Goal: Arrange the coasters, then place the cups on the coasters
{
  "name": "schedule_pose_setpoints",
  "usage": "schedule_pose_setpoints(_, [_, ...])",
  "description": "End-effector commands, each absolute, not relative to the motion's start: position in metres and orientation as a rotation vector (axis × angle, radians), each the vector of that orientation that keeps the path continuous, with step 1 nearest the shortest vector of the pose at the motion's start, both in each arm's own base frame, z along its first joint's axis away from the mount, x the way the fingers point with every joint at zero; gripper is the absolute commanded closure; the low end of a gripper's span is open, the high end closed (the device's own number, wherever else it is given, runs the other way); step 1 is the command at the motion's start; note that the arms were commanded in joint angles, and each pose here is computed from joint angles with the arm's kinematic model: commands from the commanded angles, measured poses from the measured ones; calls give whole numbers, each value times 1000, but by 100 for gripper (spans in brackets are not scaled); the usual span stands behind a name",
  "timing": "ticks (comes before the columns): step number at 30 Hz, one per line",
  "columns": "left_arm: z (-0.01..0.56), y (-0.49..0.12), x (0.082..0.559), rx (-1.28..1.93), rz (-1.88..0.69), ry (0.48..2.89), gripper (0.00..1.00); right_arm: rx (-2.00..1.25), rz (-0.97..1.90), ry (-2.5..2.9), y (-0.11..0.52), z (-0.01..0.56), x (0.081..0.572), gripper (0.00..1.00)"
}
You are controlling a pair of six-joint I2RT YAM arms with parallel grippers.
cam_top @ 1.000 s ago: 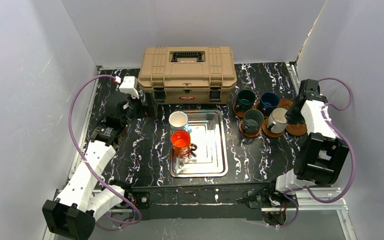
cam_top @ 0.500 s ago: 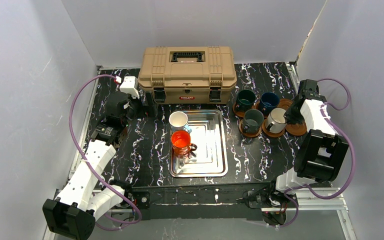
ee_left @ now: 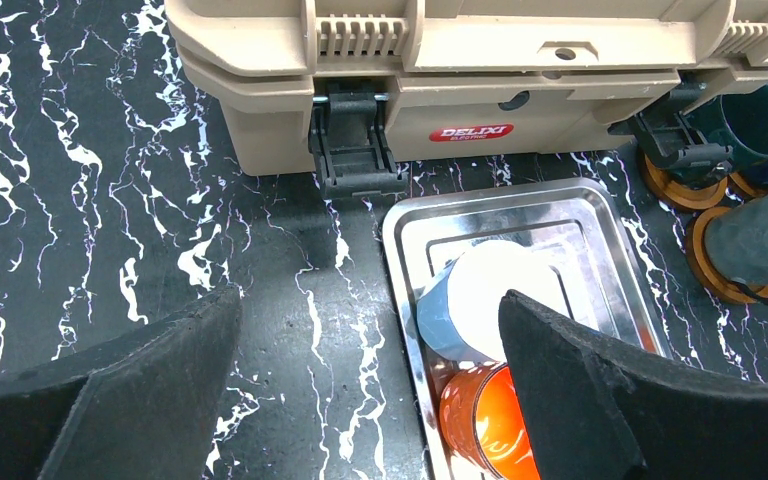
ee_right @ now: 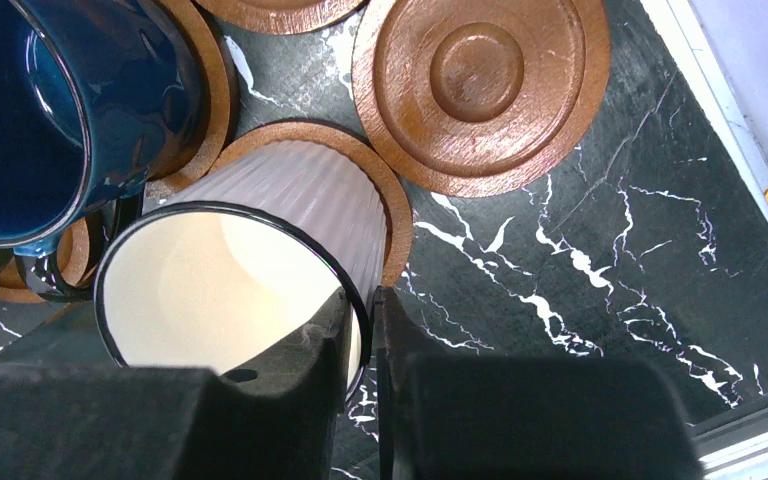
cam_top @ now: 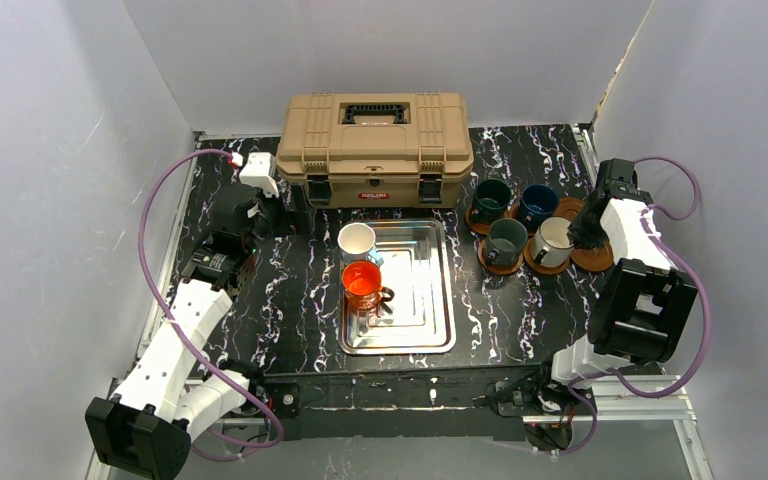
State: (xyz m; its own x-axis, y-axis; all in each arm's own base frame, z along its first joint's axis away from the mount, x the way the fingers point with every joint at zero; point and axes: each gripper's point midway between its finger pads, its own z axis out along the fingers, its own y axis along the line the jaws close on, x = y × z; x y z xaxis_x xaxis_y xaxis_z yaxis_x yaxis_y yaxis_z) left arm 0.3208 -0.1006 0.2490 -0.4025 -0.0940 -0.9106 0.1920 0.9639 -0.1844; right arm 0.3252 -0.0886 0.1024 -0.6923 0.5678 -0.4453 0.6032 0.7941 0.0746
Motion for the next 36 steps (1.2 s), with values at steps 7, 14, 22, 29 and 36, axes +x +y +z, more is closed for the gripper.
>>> schedule_pose_setpoints(7, [256,-102,320,84,-315,1948,2,846,-80,2459,-92,119,343,67])
schedule_pose_setpoints(14, [255,-102,320,84,-313,1949,2,835,-92,2423,-94,134,342,51])
schedule_pose_setpoints(22, [257,-102,320,83,-315,1945,2,816,-90,2348,-95,164,341,31])
schedule_pose_setpoints(29, [255,-104,320,82,-328,1950,2,770,-16,2258,-85,205,343,22])
schedule_pose_setpoints(36, [248,-112,321,87,-370,1974,2,584,77,2244,-42,235,351,22])
